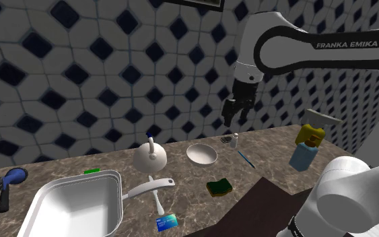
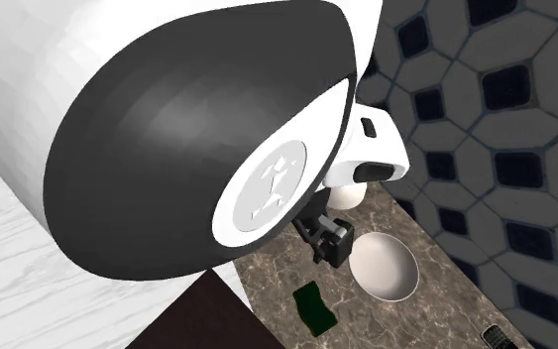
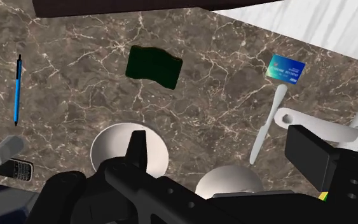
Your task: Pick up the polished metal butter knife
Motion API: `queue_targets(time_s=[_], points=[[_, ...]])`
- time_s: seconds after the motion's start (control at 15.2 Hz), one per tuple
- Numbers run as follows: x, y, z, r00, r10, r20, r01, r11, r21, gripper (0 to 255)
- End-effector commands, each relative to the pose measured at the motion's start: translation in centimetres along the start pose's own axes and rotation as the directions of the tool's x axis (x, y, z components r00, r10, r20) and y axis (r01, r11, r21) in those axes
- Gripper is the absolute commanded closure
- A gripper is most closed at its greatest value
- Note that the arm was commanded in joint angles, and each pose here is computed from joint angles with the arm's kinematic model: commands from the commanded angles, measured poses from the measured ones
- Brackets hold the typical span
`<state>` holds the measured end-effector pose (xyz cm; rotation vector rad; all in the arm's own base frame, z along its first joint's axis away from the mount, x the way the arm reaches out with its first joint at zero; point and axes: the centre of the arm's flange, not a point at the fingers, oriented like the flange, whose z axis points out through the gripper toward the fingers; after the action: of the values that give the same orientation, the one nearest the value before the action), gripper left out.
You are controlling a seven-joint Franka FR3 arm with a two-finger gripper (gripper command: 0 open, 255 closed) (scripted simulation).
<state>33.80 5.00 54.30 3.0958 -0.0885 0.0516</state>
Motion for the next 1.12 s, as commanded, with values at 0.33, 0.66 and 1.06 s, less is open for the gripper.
queue_targets(time_s=[0.33, 0.66, 1.06], points=[[3.7, -4.7, 7.8, 0.999, 0.048, 0.008, -0.048, 0.999, 0.005, 0], [6.2, -7.9, 13.0, 0.997, 0.081, 0.015, -0.081, 0.997, 0.009, 0], [9.4, -11.5, 19.3, 0.992, 0.120, 0.023, -0.121, 0.993, 0.012, 0]])
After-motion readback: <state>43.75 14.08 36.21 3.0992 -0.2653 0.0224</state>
